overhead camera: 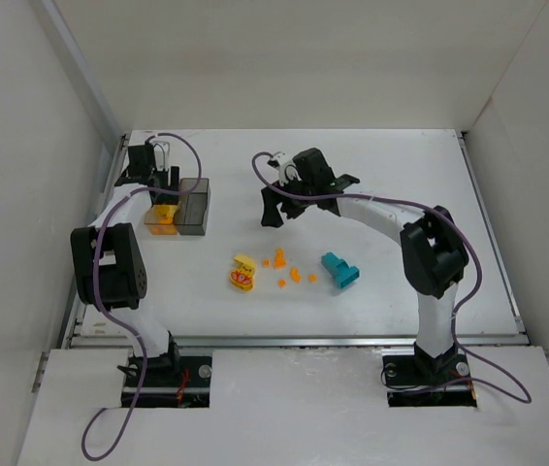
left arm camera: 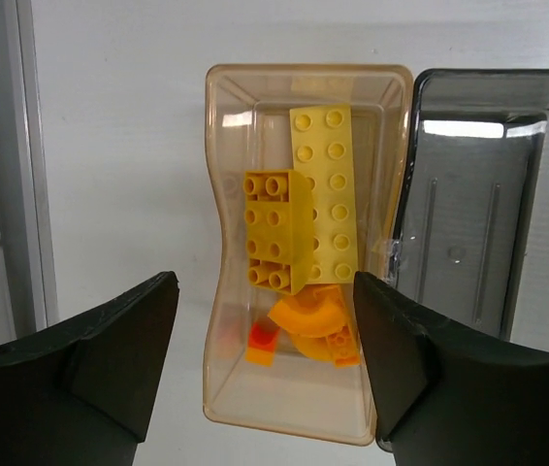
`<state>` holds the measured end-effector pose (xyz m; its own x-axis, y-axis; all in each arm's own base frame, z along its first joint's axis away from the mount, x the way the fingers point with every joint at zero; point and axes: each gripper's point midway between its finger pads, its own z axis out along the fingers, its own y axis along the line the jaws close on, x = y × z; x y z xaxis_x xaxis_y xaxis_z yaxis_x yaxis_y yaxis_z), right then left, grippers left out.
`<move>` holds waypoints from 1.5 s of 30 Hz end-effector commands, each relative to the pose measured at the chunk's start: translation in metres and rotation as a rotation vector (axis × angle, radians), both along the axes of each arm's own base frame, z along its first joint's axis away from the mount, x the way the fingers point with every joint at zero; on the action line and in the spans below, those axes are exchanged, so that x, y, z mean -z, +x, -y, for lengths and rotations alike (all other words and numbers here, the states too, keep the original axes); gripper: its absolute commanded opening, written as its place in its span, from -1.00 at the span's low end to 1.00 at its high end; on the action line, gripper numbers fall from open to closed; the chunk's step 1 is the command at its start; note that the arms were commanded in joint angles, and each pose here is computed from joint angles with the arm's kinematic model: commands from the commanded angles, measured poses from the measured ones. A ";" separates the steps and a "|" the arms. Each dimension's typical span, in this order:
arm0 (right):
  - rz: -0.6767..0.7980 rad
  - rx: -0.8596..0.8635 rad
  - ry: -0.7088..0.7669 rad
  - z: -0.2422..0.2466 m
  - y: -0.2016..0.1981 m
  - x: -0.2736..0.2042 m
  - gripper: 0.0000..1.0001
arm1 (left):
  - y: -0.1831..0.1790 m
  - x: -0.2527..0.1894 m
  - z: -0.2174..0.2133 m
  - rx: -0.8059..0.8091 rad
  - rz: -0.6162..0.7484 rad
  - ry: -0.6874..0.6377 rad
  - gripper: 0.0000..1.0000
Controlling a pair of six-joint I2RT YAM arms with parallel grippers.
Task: Sort the legos into containers by color
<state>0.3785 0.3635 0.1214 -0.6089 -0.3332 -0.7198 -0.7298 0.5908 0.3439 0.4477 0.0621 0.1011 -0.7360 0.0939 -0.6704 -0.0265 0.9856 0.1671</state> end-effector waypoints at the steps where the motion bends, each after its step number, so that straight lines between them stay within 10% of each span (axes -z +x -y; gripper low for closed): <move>1: 0.038 0.009 -0.021 -0.002 -0.004 -0.013 0.78 | -0.002 -0.030 -0.008 -0.067 0.046 0.010 0.40; 7: 0.038 0.087 -0.118 0.010 -0.001 -0.006 0.86 | -0.016 -0.079 -0.023 -0.239 0.131 0.013 0.57; 16: -0.040 0.231 -0.288 0.029 -0.026 0.035 0.32 | -0.057 -0.111 -0.036 -0.428 0.228 0.007 0.61; 28: -0.117 0.431 -0.383 0.029 -0.033 0.054 0.21 | -0.131 -0.154 -0.019 -0.306 0.451 -0.038 0.67; 45: -0.118 0.452 -0.481 0.027 -0.051 0.097 0.00 | -0.147 -0.147 0.005 -0.163 0.478 -0.113 0.83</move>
